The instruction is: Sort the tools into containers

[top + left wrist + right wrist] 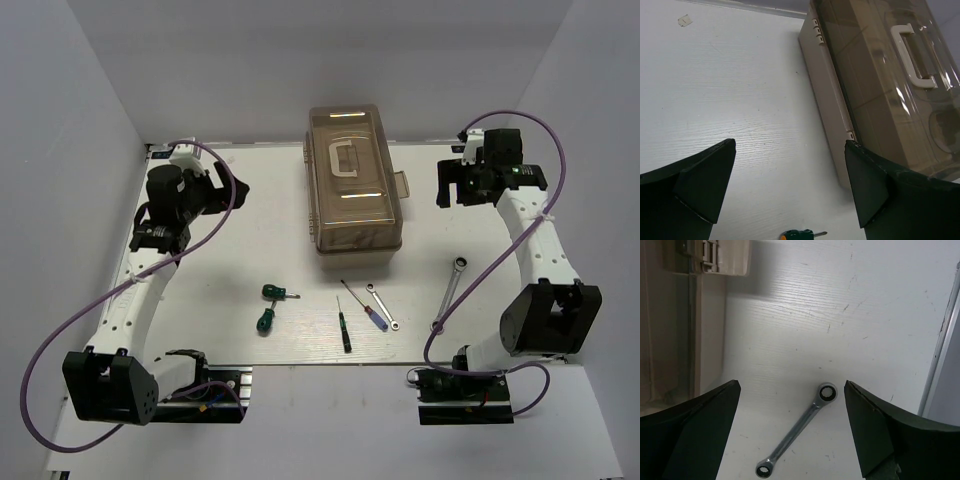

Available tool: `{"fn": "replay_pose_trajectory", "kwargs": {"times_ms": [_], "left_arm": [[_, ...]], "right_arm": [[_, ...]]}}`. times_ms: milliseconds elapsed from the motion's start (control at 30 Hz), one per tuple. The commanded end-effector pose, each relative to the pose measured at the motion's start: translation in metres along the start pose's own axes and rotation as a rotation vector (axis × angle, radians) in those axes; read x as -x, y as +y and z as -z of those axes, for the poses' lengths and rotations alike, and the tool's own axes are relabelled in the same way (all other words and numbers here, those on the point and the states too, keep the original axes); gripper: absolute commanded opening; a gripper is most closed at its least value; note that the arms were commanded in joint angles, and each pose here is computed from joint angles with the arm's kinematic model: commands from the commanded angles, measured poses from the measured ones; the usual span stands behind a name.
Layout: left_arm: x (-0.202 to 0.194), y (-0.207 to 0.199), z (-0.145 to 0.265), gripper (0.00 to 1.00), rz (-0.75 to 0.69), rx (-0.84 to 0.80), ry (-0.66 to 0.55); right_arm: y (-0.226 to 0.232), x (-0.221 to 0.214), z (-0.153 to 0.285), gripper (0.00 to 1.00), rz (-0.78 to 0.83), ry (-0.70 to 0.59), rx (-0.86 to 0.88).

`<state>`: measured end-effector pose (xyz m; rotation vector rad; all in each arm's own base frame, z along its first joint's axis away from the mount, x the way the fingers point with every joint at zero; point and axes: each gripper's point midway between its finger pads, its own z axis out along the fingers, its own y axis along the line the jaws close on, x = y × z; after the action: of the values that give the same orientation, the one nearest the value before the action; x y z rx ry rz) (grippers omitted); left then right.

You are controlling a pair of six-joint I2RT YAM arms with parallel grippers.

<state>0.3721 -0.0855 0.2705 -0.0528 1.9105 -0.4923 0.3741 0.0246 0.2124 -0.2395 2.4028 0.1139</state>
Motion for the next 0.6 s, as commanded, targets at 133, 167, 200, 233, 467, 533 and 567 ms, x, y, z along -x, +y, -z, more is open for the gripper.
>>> {"fn": "replay_pose_trajectory", "kwargs": {"times_ms": [133,167,200,233,467,533,567], "left_arm": [[0.01,-0.02,-0.001,1.0,-0.026,-0.097,-0.021],[0.009,-0.022,-0.001,1.0,-0.026,-0.107,-0.017],[0.008,-0.023,-0.001,0.97,-0.026,-0.116,-0.014],[0.007,-0.023,-0.004,0.96,-0.025,-0.124,-0.009],[-0.005,-0.037,-0.018,0.27,-0.018,-0.216,0.059],[-0.004,-0.039,-0.025,0.0,-0.016,-0.233,0.072],[-0.005,-0.041,-0.027,0.0,-0.005,-0.249,0.078]], "right_arm": [[0.008,0.015,0.01,0.9,0.183,-0.008,0.095],[0.011,0.014,0.012,0.9,0.203,-0.009,0.113],[0.022,0.013,0.013,0.9,0.225,-0.012,0.189],[0.024,0.012,0.019,0.9,0.271,-0.025,0.2],[0.046,0.053,0.028,0.0,0.313,-0.219,0.275],[0.052,0.066,0.03,0.0,0.298,-0.241,0.296],[0.067,0.074,0.031,0.0,0.308,-0.258,0.349]]}}
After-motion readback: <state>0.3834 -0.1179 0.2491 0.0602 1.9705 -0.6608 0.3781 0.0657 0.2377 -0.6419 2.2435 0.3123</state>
